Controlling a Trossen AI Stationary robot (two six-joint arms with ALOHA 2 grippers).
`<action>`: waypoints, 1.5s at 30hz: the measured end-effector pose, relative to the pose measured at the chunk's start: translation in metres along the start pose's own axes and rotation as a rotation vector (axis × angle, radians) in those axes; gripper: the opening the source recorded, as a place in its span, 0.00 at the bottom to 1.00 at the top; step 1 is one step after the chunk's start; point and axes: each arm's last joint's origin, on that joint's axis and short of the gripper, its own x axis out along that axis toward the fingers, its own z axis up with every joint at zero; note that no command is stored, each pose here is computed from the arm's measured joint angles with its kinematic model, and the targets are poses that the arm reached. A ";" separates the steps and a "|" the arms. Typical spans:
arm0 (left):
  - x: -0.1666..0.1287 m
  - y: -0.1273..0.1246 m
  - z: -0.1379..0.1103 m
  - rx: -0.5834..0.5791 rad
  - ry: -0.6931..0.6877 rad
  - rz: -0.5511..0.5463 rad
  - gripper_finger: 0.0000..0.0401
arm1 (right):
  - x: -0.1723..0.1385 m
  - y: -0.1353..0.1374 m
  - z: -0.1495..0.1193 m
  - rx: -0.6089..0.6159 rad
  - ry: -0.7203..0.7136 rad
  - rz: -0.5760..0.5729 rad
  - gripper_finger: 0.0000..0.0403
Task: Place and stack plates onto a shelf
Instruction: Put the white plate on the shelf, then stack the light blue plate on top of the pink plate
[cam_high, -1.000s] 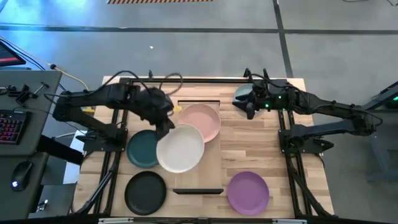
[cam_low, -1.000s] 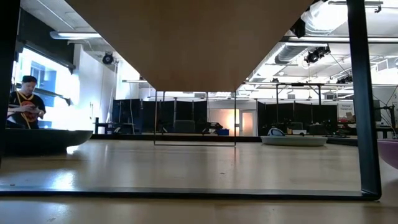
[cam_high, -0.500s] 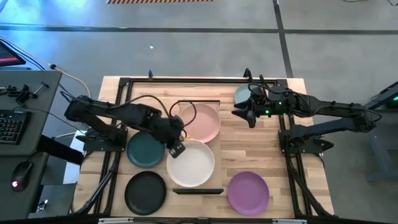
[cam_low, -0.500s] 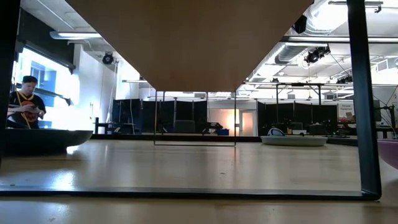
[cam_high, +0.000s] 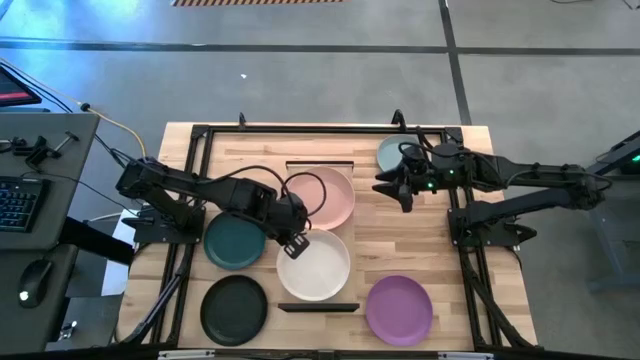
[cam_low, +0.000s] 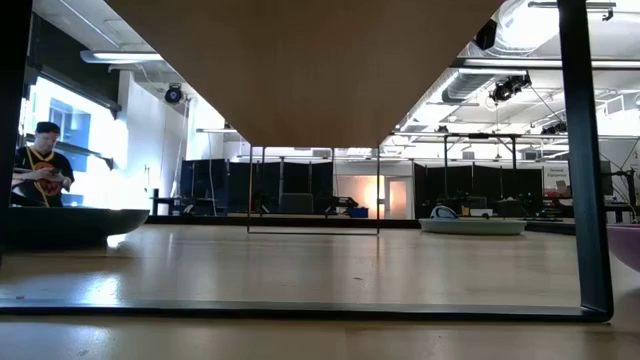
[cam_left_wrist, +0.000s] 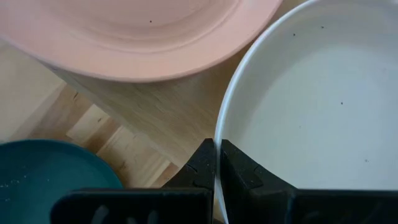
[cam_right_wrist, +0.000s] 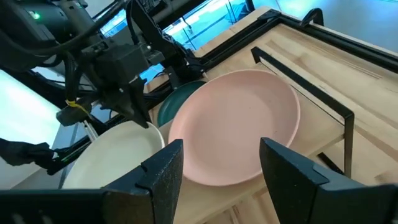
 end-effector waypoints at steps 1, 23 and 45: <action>0.000 0.000 0.000 0.000 -0.005 0.001 0.00 | 0.000 0.001 0.000 -0.002 0.000 0.001 0.48; -0.005 -0.007 -0.008 0.062 -0.072 0.004 0.15 | 0.000 0.003 -0.002 -0.011 -0.018 -0.028 0.48; -0.066 0.100 -0.050 0.039 -0.821 -0.165 0.39 | -0.017 -0.010 -0.011 0.171 -0.047 -0.291 0.48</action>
